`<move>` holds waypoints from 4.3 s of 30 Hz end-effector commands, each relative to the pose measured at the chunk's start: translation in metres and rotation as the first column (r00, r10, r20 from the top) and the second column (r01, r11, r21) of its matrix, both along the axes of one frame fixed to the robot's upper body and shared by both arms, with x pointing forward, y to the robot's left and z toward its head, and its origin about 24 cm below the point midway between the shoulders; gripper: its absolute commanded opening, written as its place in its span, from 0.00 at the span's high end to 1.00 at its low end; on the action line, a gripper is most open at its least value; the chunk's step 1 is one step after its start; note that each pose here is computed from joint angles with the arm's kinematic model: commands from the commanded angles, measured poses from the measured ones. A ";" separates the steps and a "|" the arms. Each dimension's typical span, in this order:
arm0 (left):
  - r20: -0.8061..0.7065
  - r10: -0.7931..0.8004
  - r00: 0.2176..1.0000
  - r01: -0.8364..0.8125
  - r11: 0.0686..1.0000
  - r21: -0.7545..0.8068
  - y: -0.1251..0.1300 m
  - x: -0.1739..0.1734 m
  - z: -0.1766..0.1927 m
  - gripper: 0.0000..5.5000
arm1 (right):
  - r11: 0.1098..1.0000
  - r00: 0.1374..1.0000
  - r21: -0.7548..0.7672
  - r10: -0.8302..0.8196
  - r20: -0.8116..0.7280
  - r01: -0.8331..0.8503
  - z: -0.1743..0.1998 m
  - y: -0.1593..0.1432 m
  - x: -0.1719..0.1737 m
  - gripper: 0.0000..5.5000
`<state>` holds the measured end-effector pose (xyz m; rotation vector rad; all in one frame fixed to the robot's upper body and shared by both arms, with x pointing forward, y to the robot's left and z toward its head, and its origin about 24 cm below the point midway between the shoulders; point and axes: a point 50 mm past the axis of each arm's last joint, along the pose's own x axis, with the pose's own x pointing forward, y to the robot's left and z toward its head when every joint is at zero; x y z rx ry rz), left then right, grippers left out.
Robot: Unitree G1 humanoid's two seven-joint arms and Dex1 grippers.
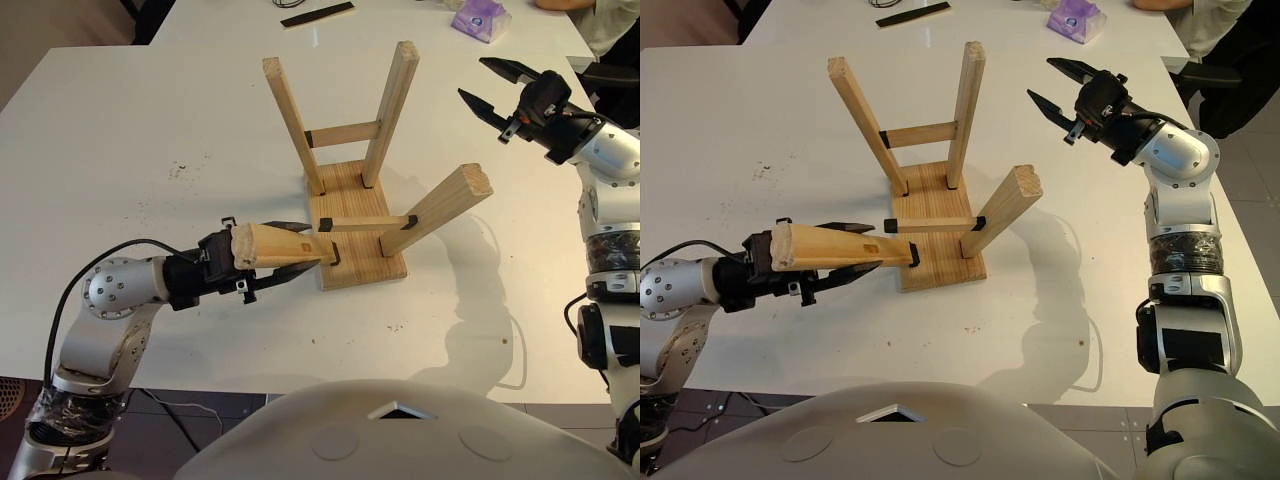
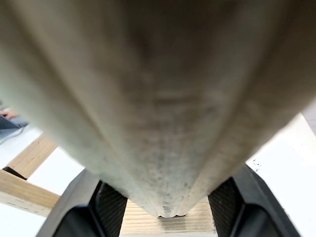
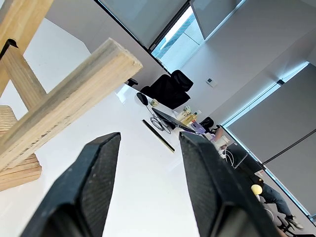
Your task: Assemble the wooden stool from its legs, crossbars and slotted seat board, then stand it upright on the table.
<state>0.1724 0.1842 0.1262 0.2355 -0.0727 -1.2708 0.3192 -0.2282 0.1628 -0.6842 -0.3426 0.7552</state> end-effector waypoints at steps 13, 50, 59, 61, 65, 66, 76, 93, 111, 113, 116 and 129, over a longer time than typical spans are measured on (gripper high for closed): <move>-0.289 -0.022 0.957 0.070 0.985 0.157 0.016 0.001 -0.026 0.63 | 1.000 1.000 0.003 -0.003 0.003 0.003 -0.003 0.004 -0.006 0.61; -0.473 0.312 0.824 -0.164 0.931 0.327 -0.016 0.053 -0.080 0.63 | 0.866 0.967 0.458 0.250 -0.052 -0.199 0.054 0.078 -0.044 0.61; -0.472 0.341 0.813 -0.195 0.923 0.332 -0.020 0.059 -0.080 0.63 | 0.771 0.880 0.541 0.462 -0.110 -0.337 0.074 0.120 -0.088 0.61; -0.472 0.341 0.813 -0.195 0.923 0.331 -0.020 0.059 -0.080 0.63 | 0.775 0.884 0.544 0.451 -0.121 -0.321 0.072 0.123 -0.088 0.61; -0.489 0.338 0.804 -0.198 0.928 0.317 -0.020 0.061 -0.078 0.63 | 0.816 0.919 0.541 0.349 -0.183 -0.202 0.057 0.131 -0.075 0.61; -0.493 0.337 0.802 -0.197 0.929 0.314 -0.020 0.062 -0.078 0.63 | 0.823 0.923 0.539 0.332 -0.194 -0.183 0.053 0.135 -0.071 0.61; -0.495 0.354 0.794 -0.204 0.921 0.331 -0.020 0.070 -0.080 0.63 | 0.912 0.910 0.409 0.171 -0.379 -0.001 0.003 0.171 -0.037 0.61; -0.490 0.435 0.755 -0.288 0.892 0.349 -0.015 0.081 -0.089 0.63 | 0.880 0.777 0.460 0.207 -0.594 0.117 -0.036 0.174 -0.034 0.61; -0.507 0.395 0.766 -0.286 0.916 0.281 -0.025 0.084 -0.076 0.62 | 0.944 0.780 0.273 0.028 -0.625 0.185 -0.073 0.157 -0.001 0.61; -0.510 0.395 0.764 -0.285 0.916 0.283 -0.026 0.082 -0.076 0.62 | 0.970 0.750 0.181 -0.002 -0.661 0.162 -0.101 0.157 -0.014 0.61; -0.516 0.412 0.751 -0.295 0.908 0.296 -0.025 0.083 -0.081 0.62 | 0.981 0.754 0.145 -0.002 -0.656 0.128 -0.113 0.161 -0.022 0.61; -0.552 0.389 0.738 -0.250 0.917 0.313 -0.023 0.065 -0.087 0.62 | 0.507 0.754 0.860 0.586 -0.297 -0.056 0.059 0.123 -0.001 0.61</move>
